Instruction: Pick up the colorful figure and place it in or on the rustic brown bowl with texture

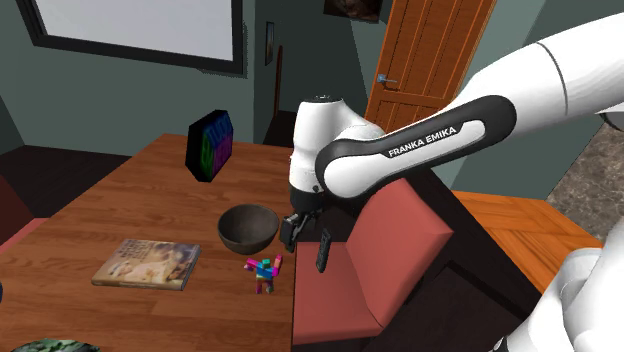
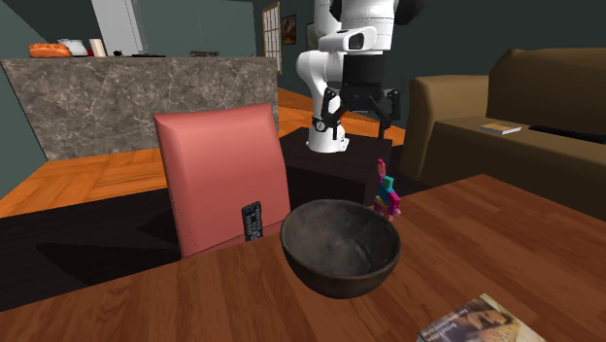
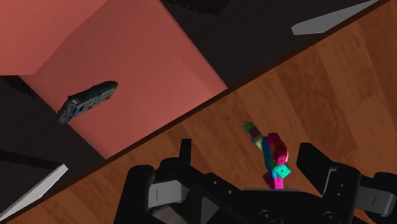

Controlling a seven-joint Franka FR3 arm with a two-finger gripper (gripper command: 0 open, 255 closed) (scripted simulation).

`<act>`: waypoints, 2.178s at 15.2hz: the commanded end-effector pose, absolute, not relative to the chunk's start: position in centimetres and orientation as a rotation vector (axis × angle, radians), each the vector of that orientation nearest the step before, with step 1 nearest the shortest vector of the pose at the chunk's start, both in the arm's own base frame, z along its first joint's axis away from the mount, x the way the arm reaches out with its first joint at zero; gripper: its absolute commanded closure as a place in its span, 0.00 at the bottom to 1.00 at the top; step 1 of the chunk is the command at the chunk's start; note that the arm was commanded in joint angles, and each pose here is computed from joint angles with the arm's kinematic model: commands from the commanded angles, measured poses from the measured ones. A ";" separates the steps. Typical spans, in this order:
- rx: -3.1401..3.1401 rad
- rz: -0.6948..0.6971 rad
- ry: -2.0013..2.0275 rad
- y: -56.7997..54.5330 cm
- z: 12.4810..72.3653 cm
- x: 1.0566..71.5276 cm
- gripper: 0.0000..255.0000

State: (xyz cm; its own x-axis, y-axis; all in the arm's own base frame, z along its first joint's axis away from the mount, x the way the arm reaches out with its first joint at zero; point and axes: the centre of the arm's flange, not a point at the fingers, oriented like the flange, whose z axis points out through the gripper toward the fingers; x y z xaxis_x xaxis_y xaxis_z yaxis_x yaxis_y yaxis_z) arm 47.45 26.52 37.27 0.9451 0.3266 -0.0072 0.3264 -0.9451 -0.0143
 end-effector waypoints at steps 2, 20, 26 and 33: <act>-3.070 0.002 -0.579 29.5 35.3 48.9 0.00; -3.044 -0.017 -0.677 34.7 28.2 50.8 0.00; -3.044 -0.017 -0.677 34.7 28.2 50.8 1.00; -3.044 -0.017 -0.677 34.7 28.2 50.8 1.00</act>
